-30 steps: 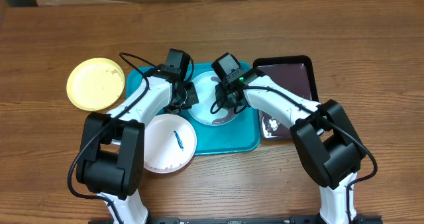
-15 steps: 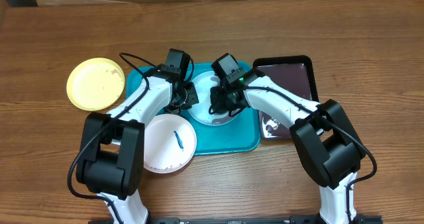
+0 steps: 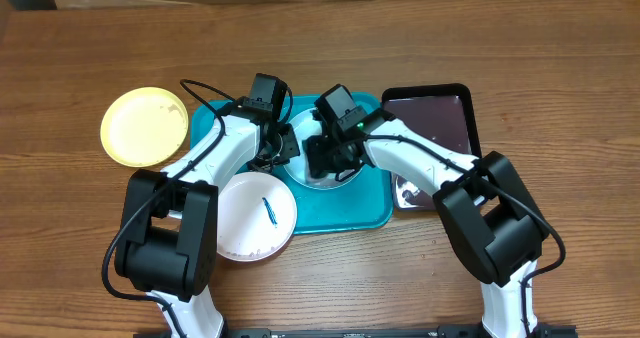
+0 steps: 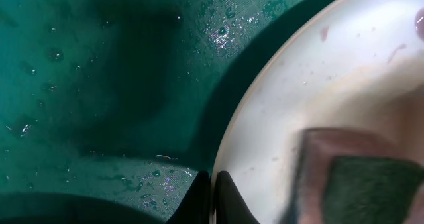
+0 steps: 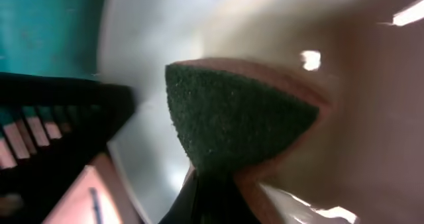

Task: Clean dirty plates on tray and stack at the side
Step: 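Scrub the white plate's blue mark with the sponge, left gripper holding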

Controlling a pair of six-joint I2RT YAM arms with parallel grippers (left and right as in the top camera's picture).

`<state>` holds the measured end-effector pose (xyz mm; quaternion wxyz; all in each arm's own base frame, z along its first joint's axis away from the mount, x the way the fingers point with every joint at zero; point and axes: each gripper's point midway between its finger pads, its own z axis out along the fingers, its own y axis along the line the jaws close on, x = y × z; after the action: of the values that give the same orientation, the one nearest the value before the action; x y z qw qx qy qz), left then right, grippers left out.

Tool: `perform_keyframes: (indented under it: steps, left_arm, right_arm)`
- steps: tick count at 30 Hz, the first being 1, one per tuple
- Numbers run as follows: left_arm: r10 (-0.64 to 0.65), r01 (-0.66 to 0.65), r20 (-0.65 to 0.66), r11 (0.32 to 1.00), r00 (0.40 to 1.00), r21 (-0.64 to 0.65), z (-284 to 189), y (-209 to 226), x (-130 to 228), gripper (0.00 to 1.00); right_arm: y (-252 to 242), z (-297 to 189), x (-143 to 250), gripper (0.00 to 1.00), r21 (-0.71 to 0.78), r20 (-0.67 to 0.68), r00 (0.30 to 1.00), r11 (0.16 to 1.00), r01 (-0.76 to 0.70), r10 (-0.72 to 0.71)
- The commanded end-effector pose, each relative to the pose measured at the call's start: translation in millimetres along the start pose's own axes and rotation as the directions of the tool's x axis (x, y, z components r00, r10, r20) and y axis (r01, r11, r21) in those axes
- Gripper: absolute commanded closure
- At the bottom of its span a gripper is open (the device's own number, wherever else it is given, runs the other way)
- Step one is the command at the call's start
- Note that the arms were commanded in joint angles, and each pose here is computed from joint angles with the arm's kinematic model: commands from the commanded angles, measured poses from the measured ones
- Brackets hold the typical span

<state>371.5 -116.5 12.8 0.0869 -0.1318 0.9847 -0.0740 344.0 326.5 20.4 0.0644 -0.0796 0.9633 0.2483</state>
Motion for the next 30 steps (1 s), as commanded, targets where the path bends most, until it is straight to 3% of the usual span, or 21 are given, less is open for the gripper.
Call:
perform_keyframes:
  steps: [1,7,13,24,30]
  left_arm:
    - [0.023,-0.023,-0.01,1.0,1.0,-0.004,3,1,7,0.96]
    - [0.024,-0.024,-0.01,1.0,1.0,-0.013,3,3,7,0.96]
    - [0.023,-0.023,-0.01,1.0,1.0,-0.012,3,3,7,0.96]
    - [0.024,-0.024,-0.011,1.0,1.0,-0.011,3,3,7,0.96]
    - [0.039,-0.039,-0.015,0.999,0.999,-0.001,3,1,8,0.96]
  right_arm:
    - [13,-2,-5,0.96,-0.127,-0.028,1.0,0.992,-0.012,0.008]
    - [16,-48,-46,0.96,-0.319,-0.002,0.998,0.946,-0.058,0.06]
    - [4,-76,-61,0.96,-0.395,0.024,0.998,0.917,-0.051,0.066]
    - [22,-90,-71,0.96,-0.553,0.053,0.999,0.833,0.029,0.0]
    - [12,-73,-72,0.96,-0.537,0.041,0.999,0.843,0.012,0.012]
